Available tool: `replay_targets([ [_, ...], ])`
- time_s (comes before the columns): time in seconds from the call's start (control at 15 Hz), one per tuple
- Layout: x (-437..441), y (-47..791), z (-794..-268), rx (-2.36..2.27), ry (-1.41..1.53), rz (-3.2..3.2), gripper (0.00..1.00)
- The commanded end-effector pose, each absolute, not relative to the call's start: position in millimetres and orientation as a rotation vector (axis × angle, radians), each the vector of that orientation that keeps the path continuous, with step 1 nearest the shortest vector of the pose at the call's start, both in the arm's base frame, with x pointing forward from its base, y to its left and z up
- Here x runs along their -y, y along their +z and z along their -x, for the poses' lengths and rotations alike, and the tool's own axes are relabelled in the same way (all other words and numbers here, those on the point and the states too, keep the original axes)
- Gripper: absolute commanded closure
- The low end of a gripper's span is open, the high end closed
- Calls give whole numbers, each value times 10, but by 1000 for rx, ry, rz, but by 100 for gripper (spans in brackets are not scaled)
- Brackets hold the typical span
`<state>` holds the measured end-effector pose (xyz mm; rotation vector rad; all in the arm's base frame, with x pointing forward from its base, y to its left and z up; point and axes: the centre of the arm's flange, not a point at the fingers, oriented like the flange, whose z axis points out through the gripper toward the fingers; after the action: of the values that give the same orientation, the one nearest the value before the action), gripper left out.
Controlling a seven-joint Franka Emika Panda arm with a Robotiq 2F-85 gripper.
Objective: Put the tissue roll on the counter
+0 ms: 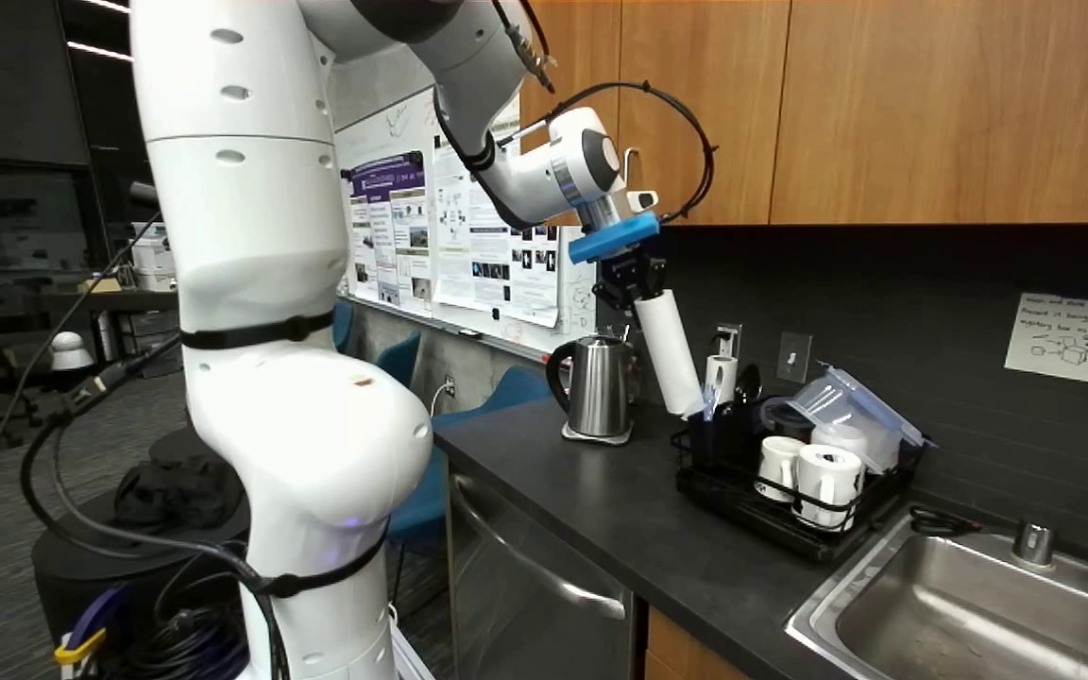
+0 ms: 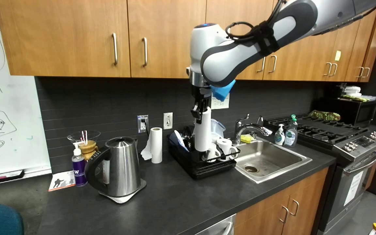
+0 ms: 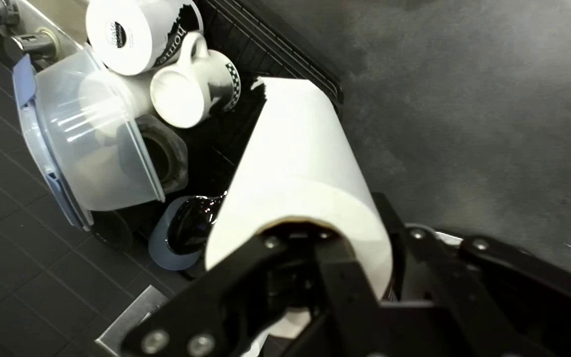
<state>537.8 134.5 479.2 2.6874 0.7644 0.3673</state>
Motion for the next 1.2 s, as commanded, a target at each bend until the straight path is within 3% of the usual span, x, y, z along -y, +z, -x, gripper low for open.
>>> replay_targets([
  [0.0, -1386, 5036, -5111, -809, 360, -2666, 95],
  [0.53, -1636, 4586, -4854, -1015, 75, -2734, 95],
  [1.13, -1340, 3804, -5219, -958, 55, -2804, 95],
])
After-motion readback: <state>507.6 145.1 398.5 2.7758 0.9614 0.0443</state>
